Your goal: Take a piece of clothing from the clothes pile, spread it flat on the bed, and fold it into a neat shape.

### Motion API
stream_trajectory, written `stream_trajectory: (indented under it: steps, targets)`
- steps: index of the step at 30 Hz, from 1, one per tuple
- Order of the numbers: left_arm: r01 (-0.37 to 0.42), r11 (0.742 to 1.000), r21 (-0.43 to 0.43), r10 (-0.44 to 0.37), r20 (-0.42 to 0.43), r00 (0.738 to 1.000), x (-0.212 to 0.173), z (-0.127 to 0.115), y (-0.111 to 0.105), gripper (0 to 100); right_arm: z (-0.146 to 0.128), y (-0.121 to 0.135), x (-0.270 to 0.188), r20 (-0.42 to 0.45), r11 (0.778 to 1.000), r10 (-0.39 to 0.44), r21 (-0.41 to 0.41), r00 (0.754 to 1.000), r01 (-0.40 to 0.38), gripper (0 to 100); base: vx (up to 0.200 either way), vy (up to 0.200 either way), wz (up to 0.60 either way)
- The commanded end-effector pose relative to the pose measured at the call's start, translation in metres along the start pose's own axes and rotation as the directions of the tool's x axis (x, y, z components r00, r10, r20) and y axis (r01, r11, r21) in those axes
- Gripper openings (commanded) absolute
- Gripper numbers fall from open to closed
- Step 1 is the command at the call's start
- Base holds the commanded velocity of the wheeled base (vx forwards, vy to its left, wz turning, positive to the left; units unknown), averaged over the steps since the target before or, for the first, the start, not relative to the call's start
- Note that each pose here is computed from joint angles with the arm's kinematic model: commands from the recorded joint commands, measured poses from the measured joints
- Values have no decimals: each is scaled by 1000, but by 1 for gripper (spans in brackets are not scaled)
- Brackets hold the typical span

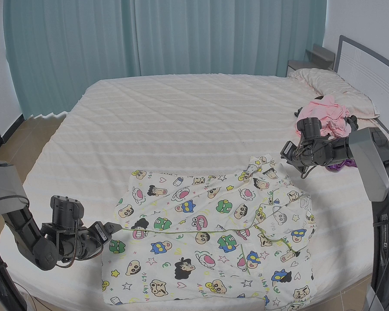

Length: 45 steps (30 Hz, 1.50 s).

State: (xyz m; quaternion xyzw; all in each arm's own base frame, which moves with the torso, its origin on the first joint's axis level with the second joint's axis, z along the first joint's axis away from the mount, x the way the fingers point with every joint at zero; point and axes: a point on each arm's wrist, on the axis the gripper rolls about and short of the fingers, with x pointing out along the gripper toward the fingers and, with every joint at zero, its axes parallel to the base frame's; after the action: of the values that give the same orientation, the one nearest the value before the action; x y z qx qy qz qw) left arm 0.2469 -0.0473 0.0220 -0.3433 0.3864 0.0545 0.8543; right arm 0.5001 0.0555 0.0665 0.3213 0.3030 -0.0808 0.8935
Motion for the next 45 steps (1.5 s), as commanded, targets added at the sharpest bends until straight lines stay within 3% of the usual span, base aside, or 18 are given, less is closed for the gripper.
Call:
stream_trajectory:
  steps: [1,11,12,20,29,35,45]
  targets:
    - [0,1000,0,0,0,1000,0,0,0,100,-8,-10,13,-19,1000,-21,-18,1000,20,100,0,0,0]
    - [-2,1000,0,2,-2,1000,0,0,0,100,-31,-6,35,-62,999,28,-35,998,-31,100,0,0,0]
    - [-2,1000,0,2,-2,1000,0,0,0,100,-38,-7,40,-79,999,21,-42,997,-24,0,0,0,0]
    - [-1,1000,0,1,-1,1000,0,0,0,100,-36,-10,48,-68,1000,12,-26,998,-14,0,0,0,0]
    - [-1,1000,-1,1,0,1000,0,0,0,100,-4,6,14,-3,998,57,36,998,-56,0,0,0,0]
    - [2,1000,0,-2,2,1000,-1,0,0,100,-4,12,-1,-2,997,65,29,998,-65,0,0,0,0]
    - [-1,1000,-1,1,0,1000,-2,0,1,100,7,24,-17,86,991,132,23,988,-134,0,0,0,0]
